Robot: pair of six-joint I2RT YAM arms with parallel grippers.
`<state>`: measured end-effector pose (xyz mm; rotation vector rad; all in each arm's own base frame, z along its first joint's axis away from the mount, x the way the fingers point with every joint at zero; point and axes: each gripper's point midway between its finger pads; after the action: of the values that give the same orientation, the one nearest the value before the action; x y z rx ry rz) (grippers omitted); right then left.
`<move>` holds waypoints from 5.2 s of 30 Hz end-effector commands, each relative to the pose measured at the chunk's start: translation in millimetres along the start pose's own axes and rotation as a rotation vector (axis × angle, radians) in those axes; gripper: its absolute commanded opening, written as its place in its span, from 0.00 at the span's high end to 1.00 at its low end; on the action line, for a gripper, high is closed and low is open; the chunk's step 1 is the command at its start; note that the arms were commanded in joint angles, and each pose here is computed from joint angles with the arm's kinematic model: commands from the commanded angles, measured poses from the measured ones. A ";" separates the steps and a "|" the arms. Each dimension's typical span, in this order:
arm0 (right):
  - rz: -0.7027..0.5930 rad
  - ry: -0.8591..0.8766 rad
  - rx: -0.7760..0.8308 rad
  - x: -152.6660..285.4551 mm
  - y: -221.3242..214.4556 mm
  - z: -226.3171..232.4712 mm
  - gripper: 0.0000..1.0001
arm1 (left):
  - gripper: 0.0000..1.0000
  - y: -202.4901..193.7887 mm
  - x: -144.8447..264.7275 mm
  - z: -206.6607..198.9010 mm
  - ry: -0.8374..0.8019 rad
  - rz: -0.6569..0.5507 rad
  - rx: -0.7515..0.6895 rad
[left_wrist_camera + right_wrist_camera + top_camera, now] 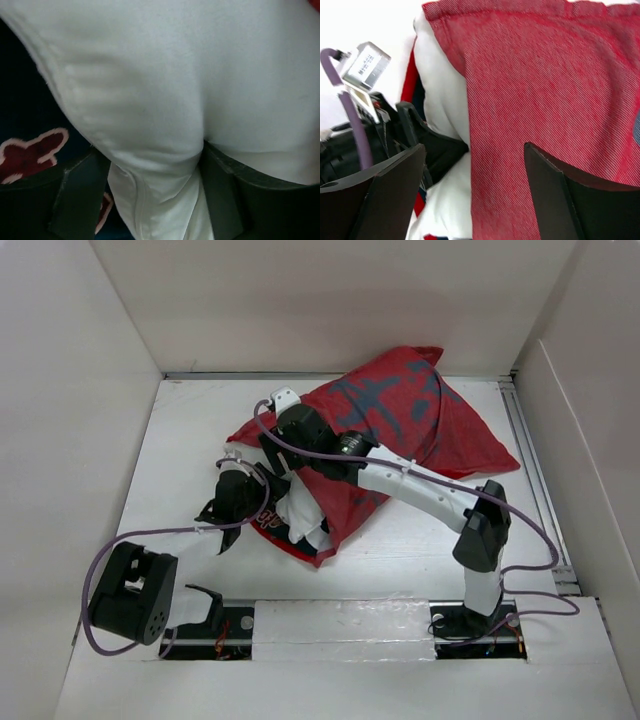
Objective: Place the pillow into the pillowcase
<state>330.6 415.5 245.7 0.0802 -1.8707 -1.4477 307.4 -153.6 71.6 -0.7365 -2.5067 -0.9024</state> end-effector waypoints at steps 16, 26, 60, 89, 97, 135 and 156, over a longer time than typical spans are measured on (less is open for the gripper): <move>-0.030 -0.277 0.049 -34.4 15.9 -26.6 1.00 | 1.00 9.7 -8.1 -40.4 -0.229 -0.056 -0.019; -0.139 0.708 -0.058 45.3 101.2 94.4 1.00 | 1.00 40.8 -8.8 -93.1 -0.378 -0.160 -0.051; -0.001 0.981 -0.303 -5.0 31.4 64.3 0.65 | 0.00 114.0 63.4 1.9 0.299 -0.501 0.153; 0.082 -0.177 0.046 -18.7 -13.4 -23.3 0.12 | 0.28 106.1 -9.0 51.7 0.259 -0.235 0.366; 0.092 -0.242 0.109 -46.2 -15.3 -4.6 0.47 | 0.29 87.4 -12.5 38.7 0.120 -0.166 0.326; 0.083 -0.329 0.155 -47.2 -46.8 -8.6 1.00 | 1.00 58.7 -45.7 -68.7 -0.403 -0.154 0.229; -0.079 0.926 -0.127 52.3 107.1 86.9 1.00 | 1.00 55.4 6.5 -157.5 -0.859 -0.226 0.101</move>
<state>337.9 464.7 303.3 0.3522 -1.4035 -1.3591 370.3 -187.2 87.0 -0.7700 -2.8922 -0.5243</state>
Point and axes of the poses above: each gripper's point midway between its finger pads, its own x axis back along the fingers, its own z axis along the line the jaws close on, y = z × x, and after that the axes turned 3 degrees about x, right-handed
